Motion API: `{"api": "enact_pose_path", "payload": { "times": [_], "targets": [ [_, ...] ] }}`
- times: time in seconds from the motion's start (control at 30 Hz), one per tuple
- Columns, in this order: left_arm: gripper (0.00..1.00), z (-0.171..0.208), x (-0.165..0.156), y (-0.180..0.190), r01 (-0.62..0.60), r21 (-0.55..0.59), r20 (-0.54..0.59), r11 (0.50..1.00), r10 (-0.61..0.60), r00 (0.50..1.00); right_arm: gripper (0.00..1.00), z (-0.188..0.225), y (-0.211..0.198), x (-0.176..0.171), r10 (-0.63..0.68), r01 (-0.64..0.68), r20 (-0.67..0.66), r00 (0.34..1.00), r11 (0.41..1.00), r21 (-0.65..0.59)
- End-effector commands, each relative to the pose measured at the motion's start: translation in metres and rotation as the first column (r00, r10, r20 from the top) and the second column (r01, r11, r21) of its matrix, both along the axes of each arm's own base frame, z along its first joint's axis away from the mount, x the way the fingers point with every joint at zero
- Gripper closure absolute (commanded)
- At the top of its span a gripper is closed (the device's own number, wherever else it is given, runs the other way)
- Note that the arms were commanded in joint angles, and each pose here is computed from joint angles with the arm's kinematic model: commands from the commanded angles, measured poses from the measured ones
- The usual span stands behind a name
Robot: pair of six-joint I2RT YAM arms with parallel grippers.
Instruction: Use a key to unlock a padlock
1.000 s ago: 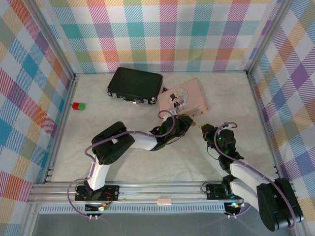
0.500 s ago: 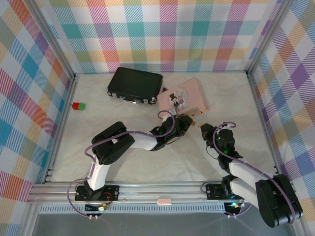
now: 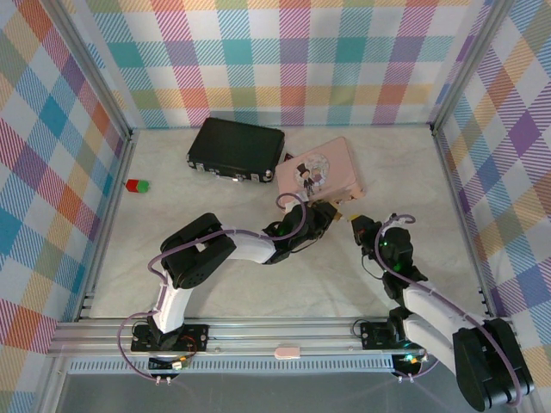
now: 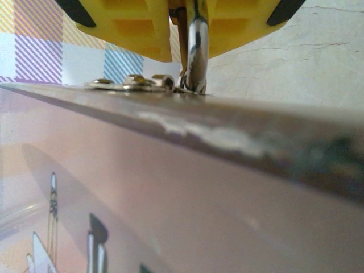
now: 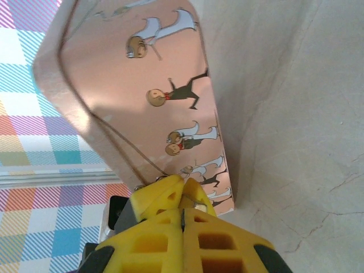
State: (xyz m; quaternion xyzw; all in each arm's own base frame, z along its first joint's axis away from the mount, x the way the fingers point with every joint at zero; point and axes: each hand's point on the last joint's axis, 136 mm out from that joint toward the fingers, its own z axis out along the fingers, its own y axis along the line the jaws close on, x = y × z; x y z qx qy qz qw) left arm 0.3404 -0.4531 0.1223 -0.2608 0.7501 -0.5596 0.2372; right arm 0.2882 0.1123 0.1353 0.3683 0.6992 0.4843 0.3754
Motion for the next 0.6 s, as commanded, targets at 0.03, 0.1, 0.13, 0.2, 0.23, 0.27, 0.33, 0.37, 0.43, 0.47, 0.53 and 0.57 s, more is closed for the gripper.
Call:
{"api": "enact_pose_path", "payload": {
  "times": [0.03, 0.1, 0.13, 0.2, 0.23, 0.27, 0.33, 0.37, 0.43, 0.47, 0.53, 0.57],
  "targets": [
    [1.00, 0.020, 0.012, 0.001, 0.016, 0.027, 0.077, 1.000, -0.018, 0.997, 1.00, -0.007, -0.004, -0.005, 0.028, -0.029, -0.019, 0.999, 0.996, -0.079],
    [1.00, 0.016, 0.013, 0.004, 0.040, 0.088, 0.090, 0.995, -0.048, 0.995, 1.00, -0.011, -0.006, -0.007, 0.060, -0.062, -0.032, 0.998, 0.994, -0.087],
    [1.00, 0.015, 0.013, 0.004, 0.052, 0.113, 0.096, 0.992, -0.063, 0.993, 1.00, -0.011, -0.008, -0.008, 0.072, -0.075, -0.032, 0.997, 0.993, -0.088],
    [1.00, 0.009, 0.011, 0.007, 0.075, 0.181, 0.106, 0.981, -0.096, 0.990, 1.00, -0.008, -0.010, -0.008, 0.113, -0.116, -0.032, 0.993, 0.989, -0.093],
    [1.00, 0.006, 0.010, 0.008, 0.086, 0.207, 0.106, 0.975, -0.109, 0.988, 1.00, -0.006, -0.011, -0.008, 0.133, -0.135, -0.027, 0.991, 0.986, -0.101],
    [1.00, 0.003, 0.010, 0.009, 0.097, 0.237, 0.105, 0.967, -0.125, 0.987, 1.00, -0.002, -0.010, -0.007, 0.156, -0.157, -0.020, 0.988, 0.982, -0.106],
    [1.00, -0.004, 0.008, 0.009, 0.116, 0.287, 0.102, 0.951, -0.151, 0.983, 1.00, 0.004, -0.008, -0.004, 0.199, -0.199, -0.010, 0.980, 0.973, -0.114],
    [1.00, -0.010, 0.007, 0.011, 0.122, 0.317, 0.093, 0.941, -0.159, 0.983, 1.00, 0.007, -0.006, -0.002, 0.223, -0.222, -0.003, 0.975, 0.968, -0.113],
    [1.00, -0.018, 0.008, 0.012, 0.125, 0.348, 0.085, 0.929, -0.164, 0.983, 1.00, 0.012, -0.002, 0.003, 0.263, -0.261, 0.008, 0.965, 0.960, -0.104],
    [1.00, -0.021, 0.008, 0.012, 0.123, 0.356, 0.081, 0.927, -0.161, 0.984, 1.00, 0.015, 0.001, 0.006, 0.281, -0.278, 0.016, 0.960, 0.955, -0.100],
    [1.00, -0.026, 0.010, 0.011, 0.120, 0.363, 0.077, 0.924, -0.158, 0.984, 1.00, 0.017, 0.005, 0.010, 0.310, -0.307, 0.030, 0.950, 0.948, -0.088],
    [1.00, -0.029, 0.011, 0.010, 0.121, 0.368, 0.073, 0.922, -0.159, 0.985, 1.00, 0.019, 0.007, 0.012, 0.322, -0.318, 0.037, 0.946, 0.945, -0.083]
  ]
}}
